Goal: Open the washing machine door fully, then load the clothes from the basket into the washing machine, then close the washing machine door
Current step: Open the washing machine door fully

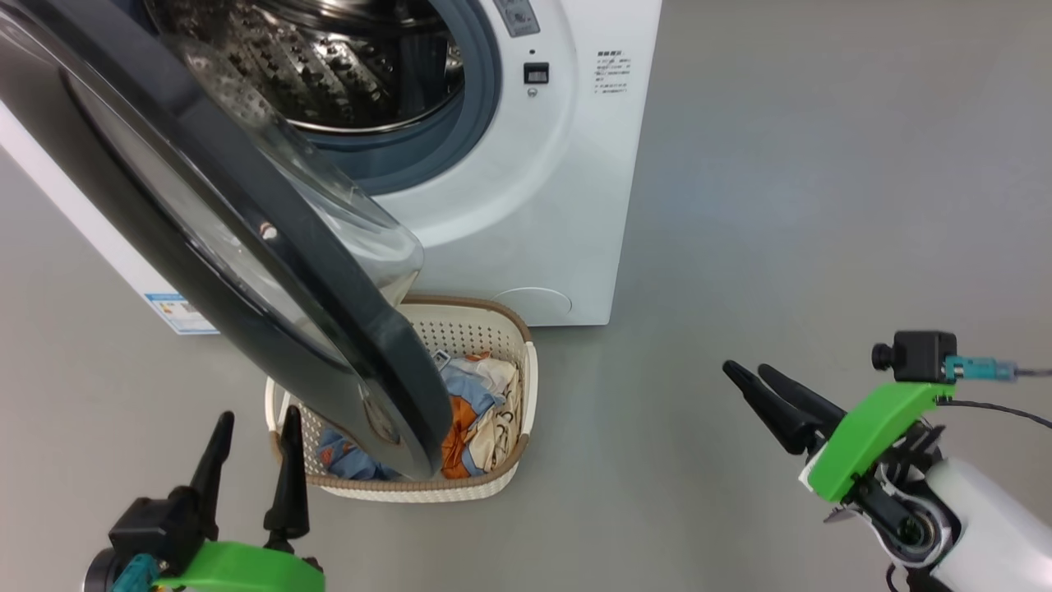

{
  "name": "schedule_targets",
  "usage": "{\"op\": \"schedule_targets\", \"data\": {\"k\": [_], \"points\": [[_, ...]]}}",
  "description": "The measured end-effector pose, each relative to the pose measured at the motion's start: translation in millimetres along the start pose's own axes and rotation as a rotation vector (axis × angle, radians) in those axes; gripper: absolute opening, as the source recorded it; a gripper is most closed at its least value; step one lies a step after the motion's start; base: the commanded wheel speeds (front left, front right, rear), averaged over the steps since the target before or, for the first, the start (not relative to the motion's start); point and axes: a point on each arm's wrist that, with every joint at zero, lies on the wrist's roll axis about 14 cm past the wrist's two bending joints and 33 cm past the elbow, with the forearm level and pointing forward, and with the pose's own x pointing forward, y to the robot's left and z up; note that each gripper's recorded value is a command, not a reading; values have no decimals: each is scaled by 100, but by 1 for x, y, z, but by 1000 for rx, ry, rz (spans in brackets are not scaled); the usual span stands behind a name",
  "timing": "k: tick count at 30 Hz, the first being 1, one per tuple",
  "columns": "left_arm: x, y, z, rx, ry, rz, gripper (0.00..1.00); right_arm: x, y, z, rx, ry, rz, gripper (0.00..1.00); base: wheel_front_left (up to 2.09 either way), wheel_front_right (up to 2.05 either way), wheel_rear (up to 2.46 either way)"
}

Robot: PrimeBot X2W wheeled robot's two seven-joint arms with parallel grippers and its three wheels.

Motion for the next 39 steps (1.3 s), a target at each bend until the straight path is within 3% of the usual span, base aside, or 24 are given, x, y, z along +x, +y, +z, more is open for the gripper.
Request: {"op": "schedule_targets", "data": {"k": [11,20,29,39], "points": [[-6,-4,2,-2,-4,-11,100,-26,-41,9,-272,-154,-118,100,0,0,0],[-7,-2,-4,4,13,-7,100,-39,-43,76,-414,-386,-178,100,0,0,0],[-9,3,-3,8,12,8,100,-57,-52,63,-477,-441,-259,100,0,0,0],[-9,8,-4,11,15,24,100,-67,-77,24,-498,-356,-349,100,0,0,0]]}}
